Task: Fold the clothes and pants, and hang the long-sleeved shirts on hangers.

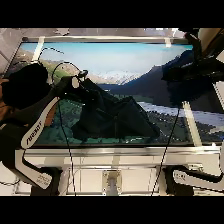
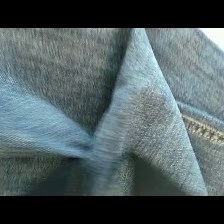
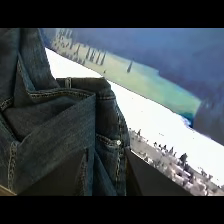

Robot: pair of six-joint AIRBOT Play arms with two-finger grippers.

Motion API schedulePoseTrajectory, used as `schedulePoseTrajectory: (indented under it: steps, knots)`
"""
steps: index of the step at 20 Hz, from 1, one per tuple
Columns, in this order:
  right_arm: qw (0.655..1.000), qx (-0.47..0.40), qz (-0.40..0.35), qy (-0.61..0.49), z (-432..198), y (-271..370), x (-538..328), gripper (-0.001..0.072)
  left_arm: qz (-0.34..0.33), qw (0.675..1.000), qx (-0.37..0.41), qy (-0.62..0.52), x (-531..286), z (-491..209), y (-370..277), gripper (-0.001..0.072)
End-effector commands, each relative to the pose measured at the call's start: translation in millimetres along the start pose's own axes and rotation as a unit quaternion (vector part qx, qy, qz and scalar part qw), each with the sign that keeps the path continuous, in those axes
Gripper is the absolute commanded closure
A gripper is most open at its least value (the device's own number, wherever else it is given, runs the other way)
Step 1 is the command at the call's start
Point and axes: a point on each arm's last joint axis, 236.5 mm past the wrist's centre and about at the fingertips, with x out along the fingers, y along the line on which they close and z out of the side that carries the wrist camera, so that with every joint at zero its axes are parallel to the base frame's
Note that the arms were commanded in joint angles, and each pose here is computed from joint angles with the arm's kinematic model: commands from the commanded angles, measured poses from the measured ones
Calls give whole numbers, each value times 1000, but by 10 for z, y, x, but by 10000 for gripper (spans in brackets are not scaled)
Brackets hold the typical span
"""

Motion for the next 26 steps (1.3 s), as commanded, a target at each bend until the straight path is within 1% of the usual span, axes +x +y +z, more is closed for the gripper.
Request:
schedulePoseTrajectory:
  steps: [1,3,4,6,8,9,11,12,14,16,18,21,23,24,25,26]
  knots:
    - [1000,-5,-3,-12,64,11,18,439,-15,1000,5,-18,29,82,-92,685]
    - [1000,-8,-17,-10,56,-53,13,440,-55,998,4,-34,-113,175,-335,685]
    - [999,-11,-32,-6,36,-120,5,440,-89,994,11,-57,-305,305,-552,686]
    - [997,-19,-72,5,-18,-297,-39,440,-168,975,55,-131,-923,644,-1115,686]
    - [994,-23,-103,14,-67,-446,-107,440,-244,940,114,-211,-1709,845,-1781,686]
    - [993,-23,-117,17,-82,-523,-165,440,-277,918,148,-240,-2072,829,-2131,686]
    - [988,-18,-150,14,-79,-699,-361,440,-333,880,203,-270,-2553,617,-2792,686]
    - [985,-13,-171,10,-66,-803,-502,440,-354,864,232,-273,-2651,440,-3098,687]
    - [977,1,-214,-11,-7,-1010,-848,440,-387,840,280,-257,-2608,-40,-3686,687]
    - [963,30,-262,-49,83,-1235,-1279,440,-417,826,320,-204,-2329,-694,-4228,688]
    - [949,57,-298,-91,157,-1411,-1705,440,-432,811,362,-155,-1947,-1369,-4650,689]
    - [929,90,-332,-134,158,-1605,-2176,439,-443,802,393,-80,-1410,-2260,-4995,688]
    - [925,108,-330,-150,139,-1673,-2272,439,-428,802,410,-72,-1222,-2384,-4988,670]
    - [927,113,-321,-159,149,-1674,-2281,438,-412,806,415,-93,-1200,-2193,-4930,465]
    - [929,115,-310,-168,177,-1654,-2280,437,-386,815,414,-122,-1220,-1845,-4800,192]
    - [930,117,-300,-176,204,-1633,-2278,436,-350,834,398,-153,-1276,-1374,-4567,166]
